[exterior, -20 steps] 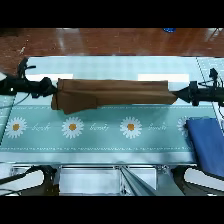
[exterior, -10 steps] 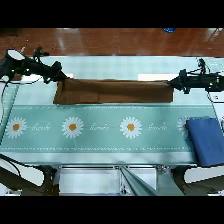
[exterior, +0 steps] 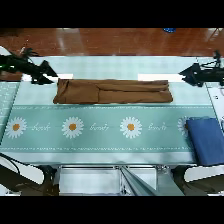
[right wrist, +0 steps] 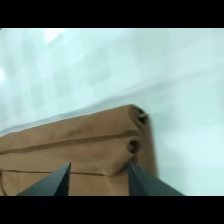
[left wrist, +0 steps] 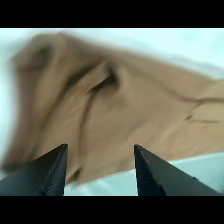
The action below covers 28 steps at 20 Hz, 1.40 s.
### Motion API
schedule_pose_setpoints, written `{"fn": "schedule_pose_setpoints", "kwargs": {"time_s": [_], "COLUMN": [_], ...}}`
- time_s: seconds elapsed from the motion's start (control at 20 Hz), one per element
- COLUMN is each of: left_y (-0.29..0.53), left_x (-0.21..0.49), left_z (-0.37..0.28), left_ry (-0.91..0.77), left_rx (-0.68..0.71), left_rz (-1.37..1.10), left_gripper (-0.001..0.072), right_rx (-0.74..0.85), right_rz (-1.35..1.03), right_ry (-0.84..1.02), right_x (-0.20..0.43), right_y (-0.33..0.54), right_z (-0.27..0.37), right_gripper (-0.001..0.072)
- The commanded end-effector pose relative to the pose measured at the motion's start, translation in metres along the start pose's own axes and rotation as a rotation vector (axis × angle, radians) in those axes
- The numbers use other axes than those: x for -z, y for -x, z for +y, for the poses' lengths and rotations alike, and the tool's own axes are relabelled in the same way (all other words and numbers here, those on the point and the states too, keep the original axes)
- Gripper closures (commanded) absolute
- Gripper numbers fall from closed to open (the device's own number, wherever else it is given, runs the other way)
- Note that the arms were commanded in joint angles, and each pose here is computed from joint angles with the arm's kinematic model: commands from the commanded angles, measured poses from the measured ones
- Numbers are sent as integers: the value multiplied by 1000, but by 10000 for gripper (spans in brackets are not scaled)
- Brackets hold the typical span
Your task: Fold the shirts.
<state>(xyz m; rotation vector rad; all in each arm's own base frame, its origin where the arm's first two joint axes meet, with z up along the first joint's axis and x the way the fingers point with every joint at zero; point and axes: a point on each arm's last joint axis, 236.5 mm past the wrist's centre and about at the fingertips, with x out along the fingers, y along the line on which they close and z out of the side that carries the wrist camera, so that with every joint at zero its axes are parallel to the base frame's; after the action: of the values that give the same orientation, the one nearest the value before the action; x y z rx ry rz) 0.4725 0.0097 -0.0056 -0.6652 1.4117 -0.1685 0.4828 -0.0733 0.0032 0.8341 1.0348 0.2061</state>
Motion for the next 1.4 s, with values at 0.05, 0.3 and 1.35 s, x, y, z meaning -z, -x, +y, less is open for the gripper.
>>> {"fn": "schedule_pose_setpoints", "kwargs": {"time_s": [0.05,0.3,1.35], "left_y": [70,57,-63], "left_x": [4,65,160], "left_z": [10,-82,-196], "left_ry": [-83,-389,-578], "left_rx": [-214,-141,76], "left_rz": [-226,-446,-227], "left_gripper": [201,201,690], "right_rx": [129,109,111], "right_rz": [1,129,156], "right_ry": [-68,-153,302], "right_x": [11,60,129], "right_y": [21,-39,30], "right_z": [-47,-58,83], "right_gripper": [296,297,689]}}
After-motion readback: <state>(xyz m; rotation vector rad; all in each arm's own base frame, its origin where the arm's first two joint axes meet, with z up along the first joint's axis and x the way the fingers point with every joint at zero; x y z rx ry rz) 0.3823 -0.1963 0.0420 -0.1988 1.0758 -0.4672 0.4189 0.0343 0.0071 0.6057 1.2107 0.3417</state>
